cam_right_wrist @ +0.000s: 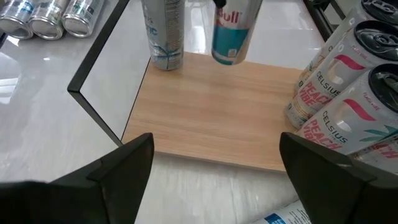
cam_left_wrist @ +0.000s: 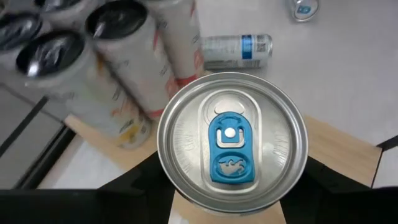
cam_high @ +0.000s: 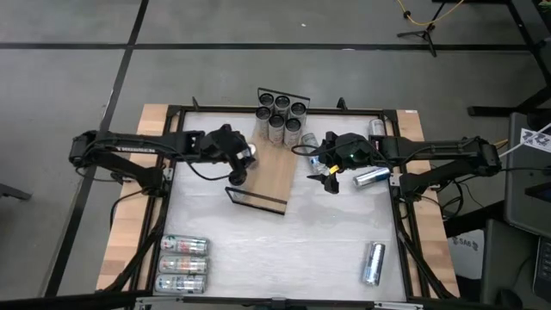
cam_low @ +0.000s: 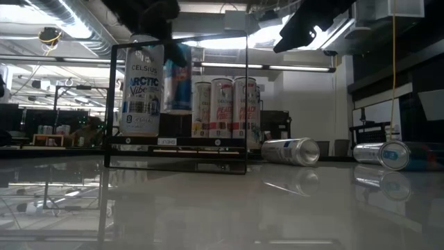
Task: Place canned beverage on shelf
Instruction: Adjust the silver soda can
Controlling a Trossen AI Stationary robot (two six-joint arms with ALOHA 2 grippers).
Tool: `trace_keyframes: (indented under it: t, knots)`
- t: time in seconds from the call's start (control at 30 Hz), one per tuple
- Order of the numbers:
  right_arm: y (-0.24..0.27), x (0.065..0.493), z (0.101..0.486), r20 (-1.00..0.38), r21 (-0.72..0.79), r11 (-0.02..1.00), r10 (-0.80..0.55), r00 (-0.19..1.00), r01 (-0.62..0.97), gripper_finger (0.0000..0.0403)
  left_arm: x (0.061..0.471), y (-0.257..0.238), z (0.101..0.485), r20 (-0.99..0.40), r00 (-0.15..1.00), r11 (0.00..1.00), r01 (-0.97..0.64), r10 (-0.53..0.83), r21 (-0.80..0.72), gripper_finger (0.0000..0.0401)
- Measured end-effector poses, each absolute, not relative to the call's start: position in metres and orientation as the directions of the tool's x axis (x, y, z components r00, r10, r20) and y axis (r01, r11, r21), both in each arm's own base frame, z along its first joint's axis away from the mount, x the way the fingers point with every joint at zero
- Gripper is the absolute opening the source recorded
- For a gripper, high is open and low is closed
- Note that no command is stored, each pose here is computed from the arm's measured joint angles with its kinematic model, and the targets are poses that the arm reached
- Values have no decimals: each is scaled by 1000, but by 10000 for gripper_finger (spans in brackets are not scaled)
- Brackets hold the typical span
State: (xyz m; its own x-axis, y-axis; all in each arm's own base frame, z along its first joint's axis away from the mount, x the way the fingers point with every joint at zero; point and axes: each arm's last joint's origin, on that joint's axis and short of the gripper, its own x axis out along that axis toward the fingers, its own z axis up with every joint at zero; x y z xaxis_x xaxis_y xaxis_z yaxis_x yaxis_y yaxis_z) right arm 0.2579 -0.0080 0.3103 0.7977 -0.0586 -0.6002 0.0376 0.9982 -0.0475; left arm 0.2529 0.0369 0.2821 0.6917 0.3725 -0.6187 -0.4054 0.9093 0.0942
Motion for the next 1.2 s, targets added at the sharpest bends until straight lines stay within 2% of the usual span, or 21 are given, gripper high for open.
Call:
trace_keyframes:
  t: [0.3, 0.6, 0.83, 1.2]
  knots:
    - [-8, 258, 311, -598, -48, 998, -58, 800, 37, 344, 241, 48, 260, -585, 738, 912, -410, 338, 11, 205]
    - [-8, 258, 311, -598, -48, 998, -59, 800, 38, 344, 247, 52, 267, -493, 814, 928, -371, 306, -37, 205]
    - [-8, 258, 311, -598, -48, 998, -59, 800, 38, 344, 249, 48, 268, -484, 832, 928, -360, 271, -100, 206]
    - [-8, 258, 311, -598, -48, 998, -59, 800, 38, 344, 244, 68, 272, -470, 802, 880, -464, 370, -99, 206]
